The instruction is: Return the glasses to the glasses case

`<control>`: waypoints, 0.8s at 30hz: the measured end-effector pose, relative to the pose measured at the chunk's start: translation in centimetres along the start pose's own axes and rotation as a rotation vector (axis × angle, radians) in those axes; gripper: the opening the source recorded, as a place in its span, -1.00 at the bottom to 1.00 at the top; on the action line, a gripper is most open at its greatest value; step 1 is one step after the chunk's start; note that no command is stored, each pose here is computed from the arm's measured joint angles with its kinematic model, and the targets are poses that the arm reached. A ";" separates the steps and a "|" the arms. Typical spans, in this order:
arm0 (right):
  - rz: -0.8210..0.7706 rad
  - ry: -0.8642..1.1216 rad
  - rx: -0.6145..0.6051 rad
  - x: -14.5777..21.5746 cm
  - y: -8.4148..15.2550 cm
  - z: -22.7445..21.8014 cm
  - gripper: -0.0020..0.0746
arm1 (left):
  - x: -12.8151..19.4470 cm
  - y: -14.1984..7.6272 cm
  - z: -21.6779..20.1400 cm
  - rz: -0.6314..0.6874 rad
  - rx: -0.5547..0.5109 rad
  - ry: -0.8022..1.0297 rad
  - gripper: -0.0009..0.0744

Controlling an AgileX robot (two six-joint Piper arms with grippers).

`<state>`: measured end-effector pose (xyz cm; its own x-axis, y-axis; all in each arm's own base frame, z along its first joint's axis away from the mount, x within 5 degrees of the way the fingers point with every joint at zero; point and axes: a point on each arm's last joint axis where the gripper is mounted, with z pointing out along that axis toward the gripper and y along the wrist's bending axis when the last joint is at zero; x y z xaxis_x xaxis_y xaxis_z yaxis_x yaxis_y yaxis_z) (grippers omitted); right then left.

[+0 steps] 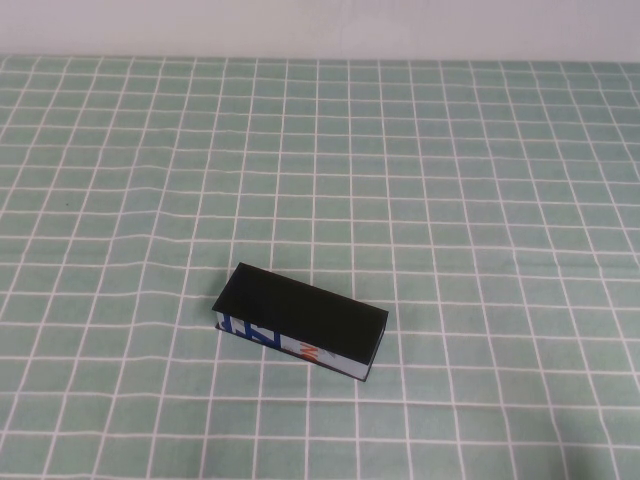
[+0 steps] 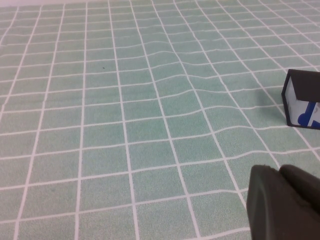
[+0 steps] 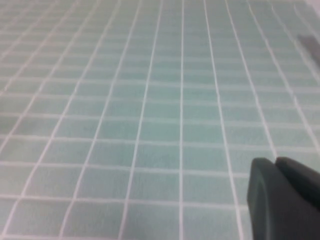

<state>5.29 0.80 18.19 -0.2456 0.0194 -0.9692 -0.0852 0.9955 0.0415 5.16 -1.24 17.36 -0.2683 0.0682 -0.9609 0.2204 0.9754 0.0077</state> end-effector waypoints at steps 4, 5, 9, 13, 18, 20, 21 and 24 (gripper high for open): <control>-0.010 0.054 0.003 1.0 -0.1 0.2 -0.98 | 0.0 0.0 0.0 0.000 0.000 0.000 -0.99; -0.011 0.057 0.004 1.0 -0.1 0.2 -0.98 | 0.0 0.0 0.0 0.000 0.000 0.000 -0.99; -0.021 0.062 0.007 1.0 -0.1 0.2 -0.98 | 0.0 0.0 0.0 0.000 0.000 0.000 -0.99; -0.023 0.065 0.008 1.0 -0.1 0.2 -0.98 | 0.0 0.0 0.0 0.000 0.000 0.000 -0.99; -0.023 0.065 0.008 1.0 -0.1 0.2 -0.98 | 0.0 0.0 0.0 0.000 0.000 0.000 -0.99; -0.023 0.065 0.008 1.0 -0.1 0.2 -0.98 | 0.0 0.0 0.0 0.000 0.000 0.000 -0.99; -0.023 0.065 0.008 1.0 -0.1 0.2 -0.98 | 0.0 0.0 0.0 0.000 0.000 0.000 -0.99; -0.023 0.065 0.008 1.0 -0.1 0.2 -0.98 | 0.0 0.0 0.0 0.000 0.000 0.000 -0.99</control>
